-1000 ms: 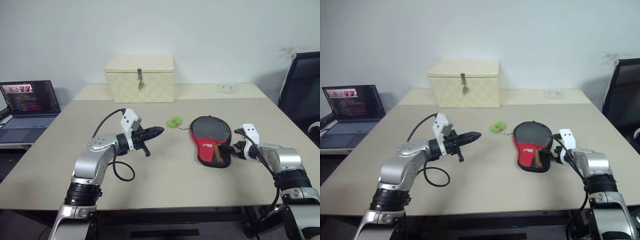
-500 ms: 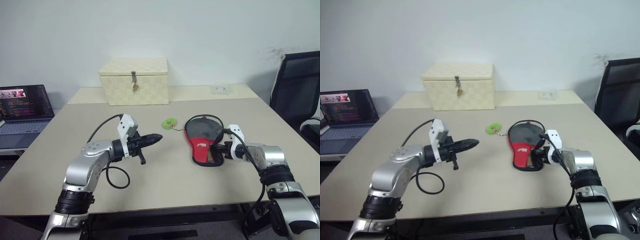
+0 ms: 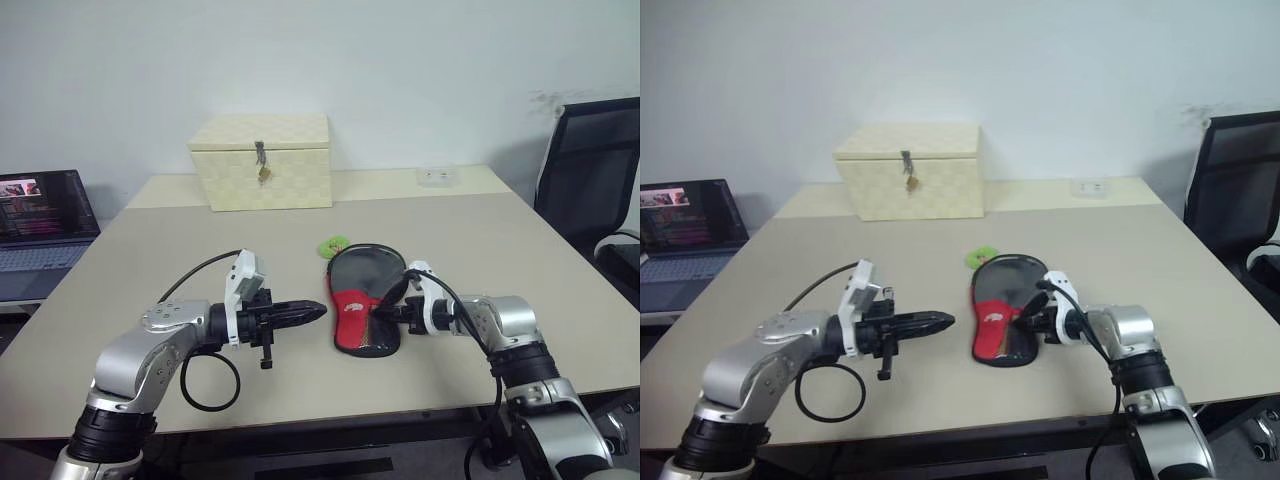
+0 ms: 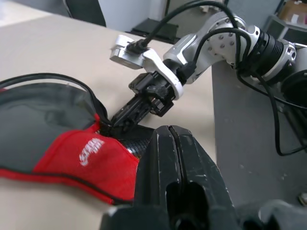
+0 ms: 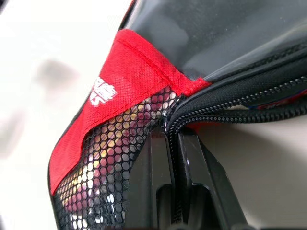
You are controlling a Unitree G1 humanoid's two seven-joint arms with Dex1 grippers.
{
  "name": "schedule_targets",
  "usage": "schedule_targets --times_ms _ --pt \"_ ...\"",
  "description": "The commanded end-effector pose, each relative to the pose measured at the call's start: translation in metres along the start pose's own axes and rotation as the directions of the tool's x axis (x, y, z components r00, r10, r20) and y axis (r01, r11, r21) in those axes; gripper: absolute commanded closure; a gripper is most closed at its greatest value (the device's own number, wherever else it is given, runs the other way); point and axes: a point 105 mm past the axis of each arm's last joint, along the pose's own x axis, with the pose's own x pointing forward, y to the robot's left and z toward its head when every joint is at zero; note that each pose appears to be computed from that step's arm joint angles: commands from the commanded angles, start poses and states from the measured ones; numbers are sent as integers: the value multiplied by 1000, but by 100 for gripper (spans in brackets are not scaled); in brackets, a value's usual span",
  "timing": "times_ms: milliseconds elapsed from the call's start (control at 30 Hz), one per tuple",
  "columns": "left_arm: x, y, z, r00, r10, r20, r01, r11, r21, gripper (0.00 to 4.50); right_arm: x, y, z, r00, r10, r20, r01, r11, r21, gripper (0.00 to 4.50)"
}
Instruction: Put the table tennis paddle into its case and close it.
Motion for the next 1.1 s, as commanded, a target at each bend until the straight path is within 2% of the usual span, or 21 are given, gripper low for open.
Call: schedule_targets --times_ms 33,267,467,733,800,900,1033,1100 --pt "-7 -14 6 999 -48 -7 49 999 22 450 -5 32 -9 995 100 -11 -100 995 -6 449" --pt "-25 -14 -4 999 5 -42 -6 1000 -14 450 -29 52 -37 995 97 -30 -97 995 24 449" --pt "-30 -12 -9 998 34 -56 -36 999 -21 450 -30 58 -50 998 64 -25 -62 995 75 449" --pt "-30 -8 -7 997 45 -56 -45 999 -3 450 -18 54 -54 1000 0 2 -1 986 167 449" --pt "-30 -8 -6 997 46 -56 -46 999 0 450 -19 53 -56 1000 -1 -3 2 986 169 449" --pt "-30 -5 -6 996 63 -56 -62 998 7 450 -24 37 -63 997 -72 -38 77 986 147 449" --pt "-32 7 -9 988 143 -57 -142 990 23 450 -32 31 -60 995 -92 -35 96 987 125 449" --pt "-32 12 -8 984 171 -48 -170 985 31 450 -38 31 -59 995 -96 -35 99 991 93 397"
